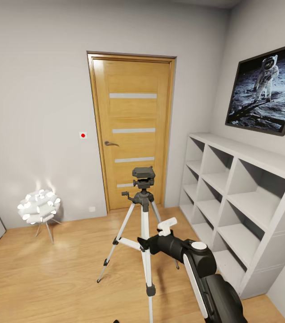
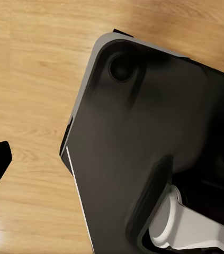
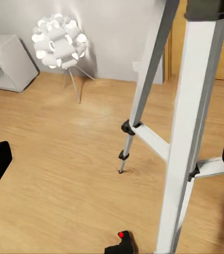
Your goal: Attach the digital camera to the camera tripod in the bedroom.
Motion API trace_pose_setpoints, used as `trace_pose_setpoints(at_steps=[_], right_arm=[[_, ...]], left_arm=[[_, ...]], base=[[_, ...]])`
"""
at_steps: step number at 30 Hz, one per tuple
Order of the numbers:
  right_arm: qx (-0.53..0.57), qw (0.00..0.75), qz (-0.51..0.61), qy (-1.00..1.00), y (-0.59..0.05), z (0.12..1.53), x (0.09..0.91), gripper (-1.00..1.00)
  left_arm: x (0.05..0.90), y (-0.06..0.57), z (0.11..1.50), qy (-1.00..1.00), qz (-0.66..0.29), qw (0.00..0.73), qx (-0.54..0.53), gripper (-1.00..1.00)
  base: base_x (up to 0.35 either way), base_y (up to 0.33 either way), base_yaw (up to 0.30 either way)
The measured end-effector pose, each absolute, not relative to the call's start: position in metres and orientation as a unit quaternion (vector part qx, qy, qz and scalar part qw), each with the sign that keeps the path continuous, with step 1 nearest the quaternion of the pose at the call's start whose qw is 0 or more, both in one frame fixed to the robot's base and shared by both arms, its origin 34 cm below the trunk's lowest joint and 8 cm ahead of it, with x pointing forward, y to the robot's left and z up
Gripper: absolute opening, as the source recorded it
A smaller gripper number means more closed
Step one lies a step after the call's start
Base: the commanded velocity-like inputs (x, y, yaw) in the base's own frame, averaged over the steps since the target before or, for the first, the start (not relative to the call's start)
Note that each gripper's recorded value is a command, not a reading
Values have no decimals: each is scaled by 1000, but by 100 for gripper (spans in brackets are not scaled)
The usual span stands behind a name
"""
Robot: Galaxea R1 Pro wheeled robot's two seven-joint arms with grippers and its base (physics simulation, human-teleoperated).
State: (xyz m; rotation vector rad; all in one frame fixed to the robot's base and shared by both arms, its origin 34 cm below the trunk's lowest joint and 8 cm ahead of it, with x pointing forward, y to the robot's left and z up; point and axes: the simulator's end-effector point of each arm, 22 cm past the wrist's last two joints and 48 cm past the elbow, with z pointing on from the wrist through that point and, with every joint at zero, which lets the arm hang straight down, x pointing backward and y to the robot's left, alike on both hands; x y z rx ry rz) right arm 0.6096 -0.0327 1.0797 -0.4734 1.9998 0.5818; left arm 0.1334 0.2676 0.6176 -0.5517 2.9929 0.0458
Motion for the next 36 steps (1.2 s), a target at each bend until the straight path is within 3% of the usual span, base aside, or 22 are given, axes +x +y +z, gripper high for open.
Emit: trace_pose_setpoints(at_steps=[16, 36], right_arm=[[-203, 521, 238, 794, -18, 1076, 620, 100], [-155, 528, 135, 824, -56, 1061, 678, 100]], left_arm=[[133, 268, 618, 982, 15, 49, -181, 100], [134, 268, 618, 982, 15, 50, -181, 100]], base=[[0, 0, 0], [0, 0, 0]])
